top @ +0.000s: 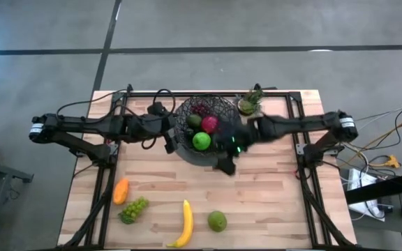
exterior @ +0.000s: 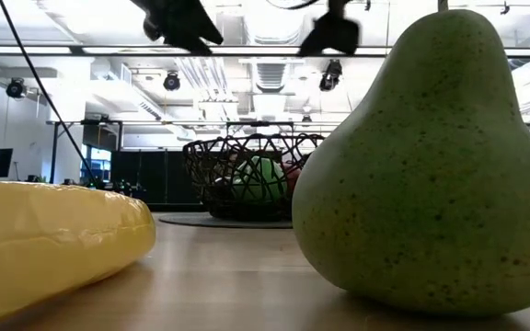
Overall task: Build produce basket
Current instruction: Put the green pear into the black basket
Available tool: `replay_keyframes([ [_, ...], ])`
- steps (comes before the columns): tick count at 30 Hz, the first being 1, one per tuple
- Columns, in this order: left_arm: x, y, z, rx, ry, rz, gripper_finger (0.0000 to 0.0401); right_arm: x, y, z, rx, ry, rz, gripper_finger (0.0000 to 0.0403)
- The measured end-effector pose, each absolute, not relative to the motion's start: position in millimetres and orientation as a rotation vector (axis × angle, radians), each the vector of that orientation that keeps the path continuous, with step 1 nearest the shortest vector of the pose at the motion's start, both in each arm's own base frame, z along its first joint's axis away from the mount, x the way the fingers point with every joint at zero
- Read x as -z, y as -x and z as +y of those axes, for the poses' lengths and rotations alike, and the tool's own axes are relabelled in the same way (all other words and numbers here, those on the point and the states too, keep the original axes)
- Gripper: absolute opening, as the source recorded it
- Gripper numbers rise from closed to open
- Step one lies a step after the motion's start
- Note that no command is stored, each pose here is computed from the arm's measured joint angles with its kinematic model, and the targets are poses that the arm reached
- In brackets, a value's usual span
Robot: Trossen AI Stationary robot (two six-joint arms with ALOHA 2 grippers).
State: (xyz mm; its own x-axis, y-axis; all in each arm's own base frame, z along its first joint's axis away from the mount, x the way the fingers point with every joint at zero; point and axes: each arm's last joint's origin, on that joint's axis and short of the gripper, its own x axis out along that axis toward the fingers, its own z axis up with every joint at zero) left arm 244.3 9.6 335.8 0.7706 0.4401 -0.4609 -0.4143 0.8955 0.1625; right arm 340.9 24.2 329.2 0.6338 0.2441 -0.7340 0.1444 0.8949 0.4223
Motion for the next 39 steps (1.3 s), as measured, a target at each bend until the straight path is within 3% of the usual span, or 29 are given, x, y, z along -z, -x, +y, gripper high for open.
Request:
replay_keyframes([
  [7,-324,-238,6,-0.370,0.023,0.643,0.0343,-304,-326,110,-0.259,-0.539,1.122,0.0362],
  [16,-316,-237,6,-0.340,0.026,0.687,0.0343,-251,-333,198,-0.409,-0.439,1.212,0.0298],
  [21,-305,-236,3,-0.260,0.052,0.731,0.0343,-227,-346,206,-0.255,-0.551,1.228,0.0262],
  [26,-299,-235,1,-0.182,0.081,0.757,0.0343,-230,-353,209,-0.146,-0.493,1.183,0.0251],
  [33,-300,-235,0,-0.163,0.080,0.757,0.0343,-228,-361,212,-0.128,-0.411,1.201,0.0249],
  [39,-299,-234,-2,-0.118,0.100,0.767,0.0343,-225,-367,219,-0.133,-0.376,1.224,0.0224],
])
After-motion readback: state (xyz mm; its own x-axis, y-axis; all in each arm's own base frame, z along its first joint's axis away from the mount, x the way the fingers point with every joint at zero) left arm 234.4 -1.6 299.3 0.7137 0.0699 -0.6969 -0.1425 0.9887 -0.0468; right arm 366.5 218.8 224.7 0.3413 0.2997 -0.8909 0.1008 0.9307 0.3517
